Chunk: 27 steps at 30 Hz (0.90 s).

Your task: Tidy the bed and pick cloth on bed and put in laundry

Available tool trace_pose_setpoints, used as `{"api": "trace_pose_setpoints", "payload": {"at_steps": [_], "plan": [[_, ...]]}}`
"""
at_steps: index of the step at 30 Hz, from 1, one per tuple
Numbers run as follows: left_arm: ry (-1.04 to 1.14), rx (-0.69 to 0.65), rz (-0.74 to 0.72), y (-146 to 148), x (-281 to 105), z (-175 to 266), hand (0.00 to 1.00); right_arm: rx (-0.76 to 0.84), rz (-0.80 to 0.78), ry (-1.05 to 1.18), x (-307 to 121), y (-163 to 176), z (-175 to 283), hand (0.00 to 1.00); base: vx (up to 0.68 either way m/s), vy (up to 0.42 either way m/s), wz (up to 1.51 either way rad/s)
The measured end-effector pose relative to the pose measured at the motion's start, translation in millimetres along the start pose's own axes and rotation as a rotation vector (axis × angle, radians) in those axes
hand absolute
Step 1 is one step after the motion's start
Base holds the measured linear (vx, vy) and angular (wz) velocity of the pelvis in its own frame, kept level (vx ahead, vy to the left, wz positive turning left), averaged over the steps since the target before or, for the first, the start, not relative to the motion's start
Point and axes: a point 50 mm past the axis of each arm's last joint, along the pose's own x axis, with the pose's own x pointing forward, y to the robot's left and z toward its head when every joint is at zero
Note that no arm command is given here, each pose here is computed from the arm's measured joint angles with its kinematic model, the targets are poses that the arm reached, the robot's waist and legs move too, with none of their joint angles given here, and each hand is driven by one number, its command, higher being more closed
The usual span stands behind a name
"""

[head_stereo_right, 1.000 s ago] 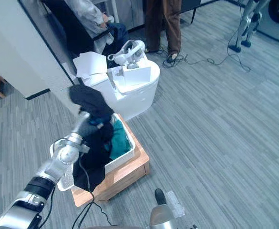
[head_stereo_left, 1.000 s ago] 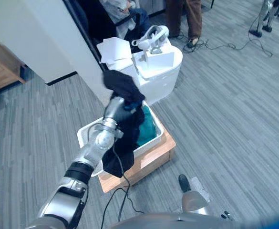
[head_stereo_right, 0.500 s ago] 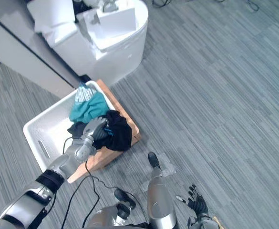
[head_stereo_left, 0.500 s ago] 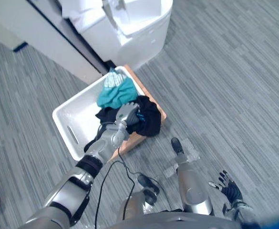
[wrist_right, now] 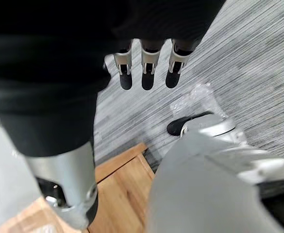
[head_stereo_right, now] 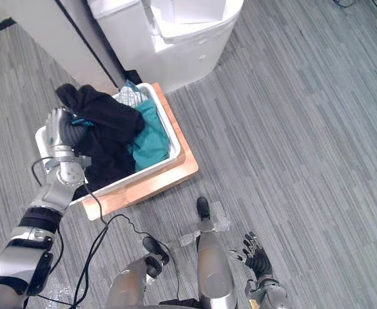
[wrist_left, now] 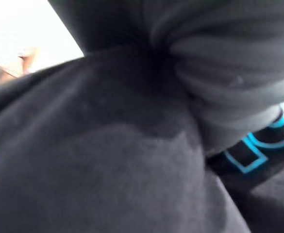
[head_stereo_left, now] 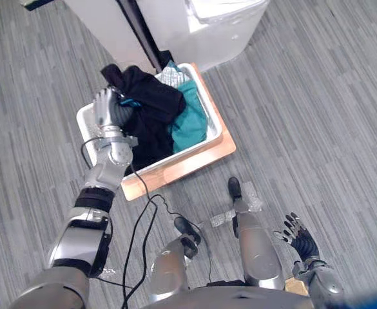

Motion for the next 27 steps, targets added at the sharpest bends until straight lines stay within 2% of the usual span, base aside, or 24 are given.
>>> {"api": "trace_pose_setpoints", "payload": {"at_steps": [9, 13, 14, 19, 27], "plan": [[-0.009, -0.088, -0.131, -27, -11, 14, 1.0, 0.036, 0.026, -0.013, 2, 11, -1, 0.0, -0.01, -0.017, 0.03], [-0.007, -0.09, -0.151, -29, -14, 14, 1.0, 0.036, 0.031, -0.028, 5, 13, 3, 0.0, -0.05, -0.04, -0.11], [-0.003, -0.09, -0.162, -30, -14, 13, 0.0, 0.035, 0.032, -0.032, 6, 13, 4, 0.0, -0.06, -0.04, -0.14], [0.067, -0.196, -0.16, -34, -16, 18, 0.0, 0.033, 0.037, -0.053, 11, 14, 9, 0.0, -0.06, -0.043, -0.06], [0.223, -0.24, -0.116, -30, -20, 0, 0.0, 0.036, 0.021, -0.063, 11, 11, 11, 0.0, 0.0, -0.012, 0.0]]}}
